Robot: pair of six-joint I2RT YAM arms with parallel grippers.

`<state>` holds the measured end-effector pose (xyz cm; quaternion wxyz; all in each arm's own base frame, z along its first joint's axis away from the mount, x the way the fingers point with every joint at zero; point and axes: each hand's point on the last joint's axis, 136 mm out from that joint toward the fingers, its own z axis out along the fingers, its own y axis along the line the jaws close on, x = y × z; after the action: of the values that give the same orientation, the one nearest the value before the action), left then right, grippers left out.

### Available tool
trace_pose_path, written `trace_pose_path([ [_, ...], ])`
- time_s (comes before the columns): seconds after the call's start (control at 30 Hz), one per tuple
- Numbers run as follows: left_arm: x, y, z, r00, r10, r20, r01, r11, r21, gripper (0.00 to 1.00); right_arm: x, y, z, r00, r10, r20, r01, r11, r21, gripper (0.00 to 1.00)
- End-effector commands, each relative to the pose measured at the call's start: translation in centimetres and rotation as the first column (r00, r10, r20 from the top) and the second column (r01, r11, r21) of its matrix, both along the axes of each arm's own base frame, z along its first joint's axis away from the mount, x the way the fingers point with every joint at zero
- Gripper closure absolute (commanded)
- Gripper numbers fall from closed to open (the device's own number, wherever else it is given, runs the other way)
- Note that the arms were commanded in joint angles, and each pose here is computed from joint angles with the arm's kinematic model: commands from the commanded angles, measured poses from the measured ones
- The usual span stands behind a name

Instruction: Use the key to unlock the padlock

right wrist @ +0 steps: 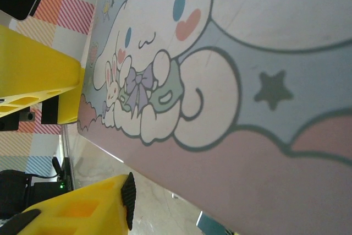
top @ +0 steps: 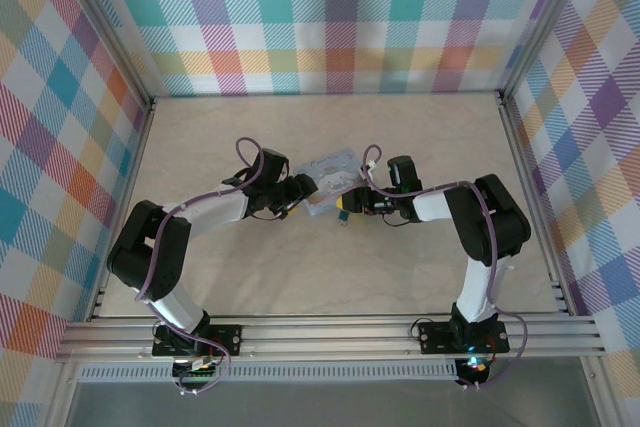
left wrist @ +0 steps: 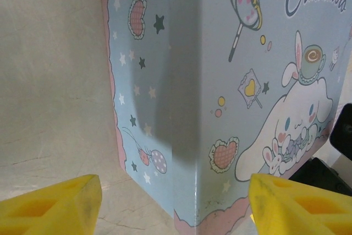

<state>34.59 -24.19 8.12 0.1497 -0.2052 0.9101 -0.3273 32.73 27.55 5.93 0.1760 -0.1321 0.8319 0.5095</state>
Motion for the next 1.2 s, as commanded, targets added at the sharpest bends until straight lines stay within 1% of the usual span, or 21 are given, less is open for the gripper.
trace_pose_path([
  [0.0,-0.3,-0.4,0.4,1.000,-0.021,0.016,0.021,1.000,-0.011,0.29,-0.2,0.2,0.3,1.000,0.030,-0.007,-0.030,0.999,0.022,0.57],
  [0.7,-0.4,-0.2,0.5,1.000,-0.018,0.017,0.018,1.000,-0.008,0.29,-0.1,-0.2,-0.7,0.999,0.019,-0.026,-0.019,0.999,-0.025,0.87],
  [0.83,-0.4,-0.2,0.4,1.000,-0.016,0.014,0.016,1.000,-0.006,0.29,-0.1,-0.2,-0.8,1.000,0.016,-0.027,-0.017,0.999,-0.029,0.89],
  [1.17,-0.4,-0.6,0.1,1.000,-0.021,0.009,0.022,0.999,-0.026,0.29,0.0,-0.2,-0.8,1.000,0.012,-0.019,-0.013,0.999,-0.032,0.90],
])
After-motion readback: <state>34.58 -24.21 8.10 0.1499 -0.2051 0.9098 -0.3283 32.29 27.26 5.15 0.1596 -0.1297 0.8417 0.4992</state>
